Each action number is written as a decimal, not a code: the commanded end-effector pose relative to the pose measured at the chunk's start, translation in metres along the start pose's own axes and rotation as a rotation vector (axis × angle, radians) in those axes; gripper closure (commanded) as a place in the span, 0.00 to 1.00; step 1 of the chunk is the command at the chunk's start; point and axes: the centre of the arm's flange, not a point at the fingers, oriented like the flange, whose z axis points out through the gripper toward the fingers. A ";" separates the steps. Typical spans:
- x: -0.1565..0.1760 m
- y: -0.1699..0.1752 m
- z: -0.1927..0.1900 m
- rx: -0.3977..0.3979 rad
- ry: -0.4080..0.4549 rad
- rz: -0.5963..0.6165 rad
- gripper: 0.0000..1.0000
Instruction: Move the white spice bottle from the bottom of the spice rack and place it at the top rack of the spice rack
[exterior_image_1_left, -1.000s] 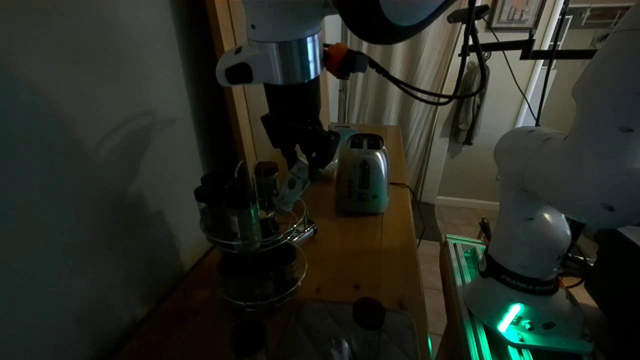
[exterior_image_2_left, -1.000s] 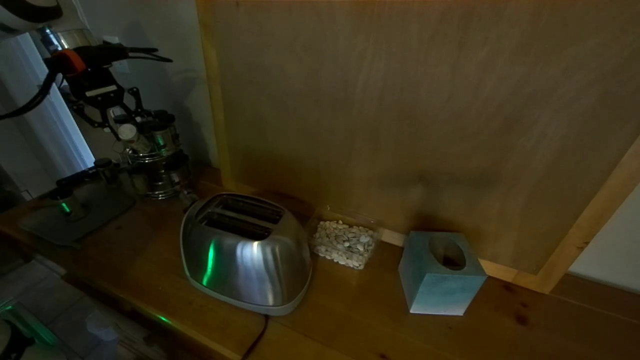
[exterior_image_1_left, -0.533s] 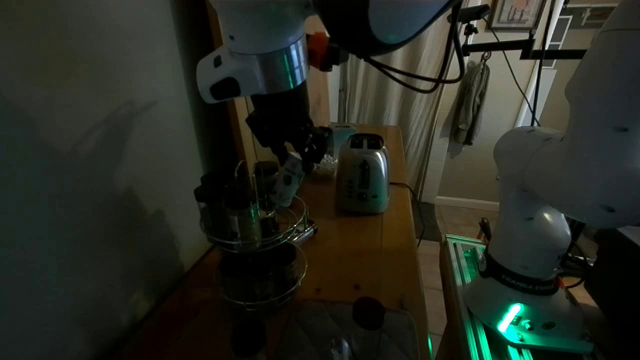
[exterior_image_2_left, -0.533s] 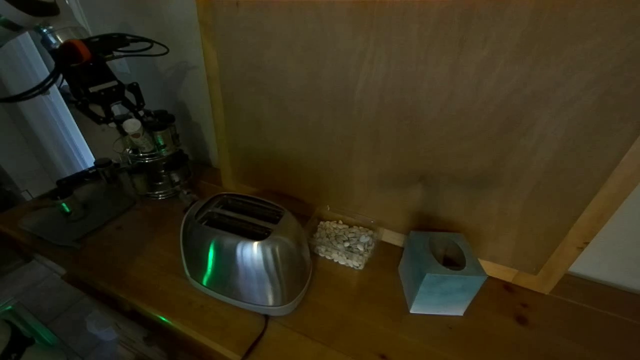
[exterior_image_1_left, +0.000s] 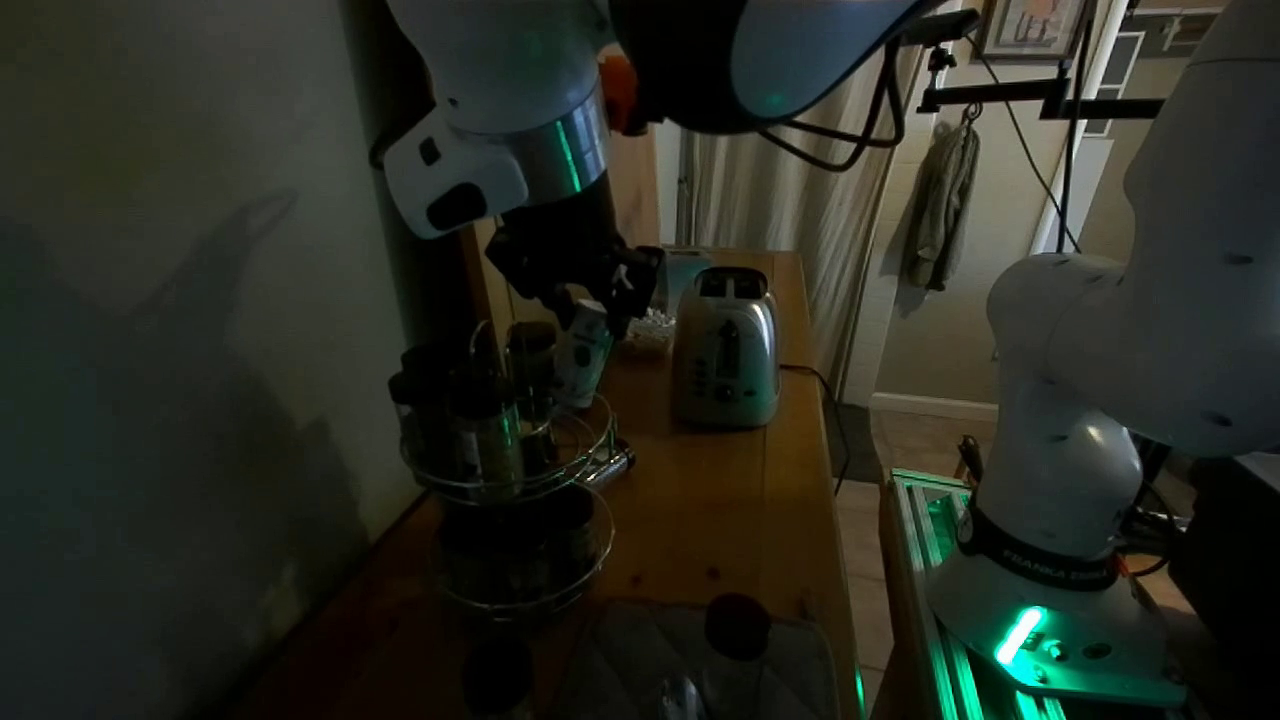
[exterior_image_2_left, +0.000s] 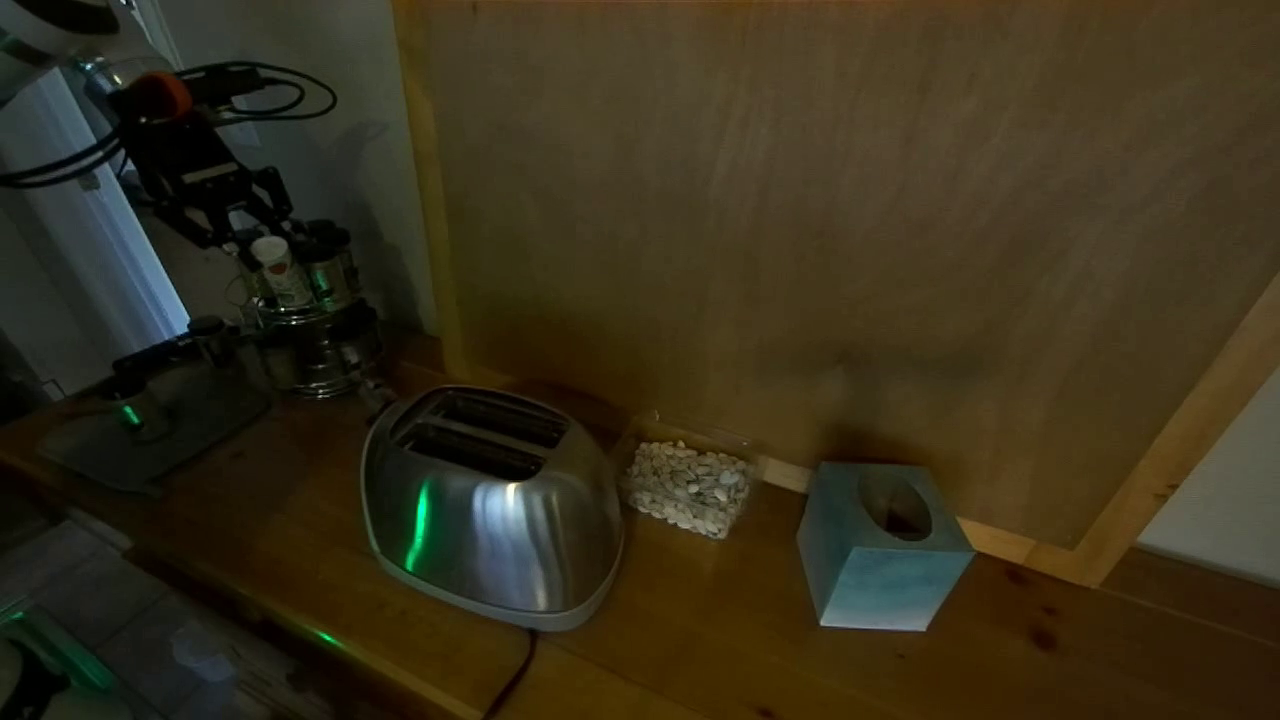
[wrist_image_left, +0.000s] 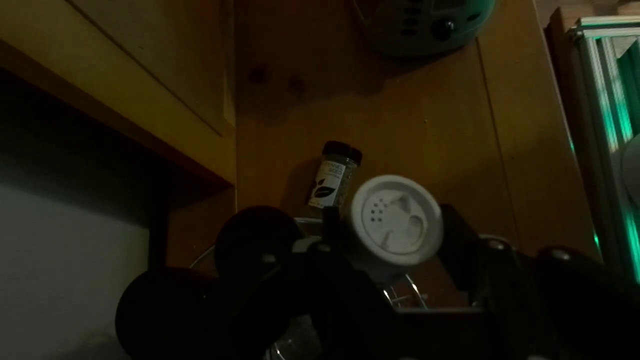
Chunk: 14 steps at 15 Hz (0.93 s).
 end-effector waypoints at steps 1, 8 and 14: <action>-0.002 0.009 -0.005 -0.007 -0.039 -0.074 0.76; -0.001 0.007 -0.005 0.018 -0.015 -0.101 0.76; -0.001 0.005 -0.007 0.081 0.005 -0.072 0.76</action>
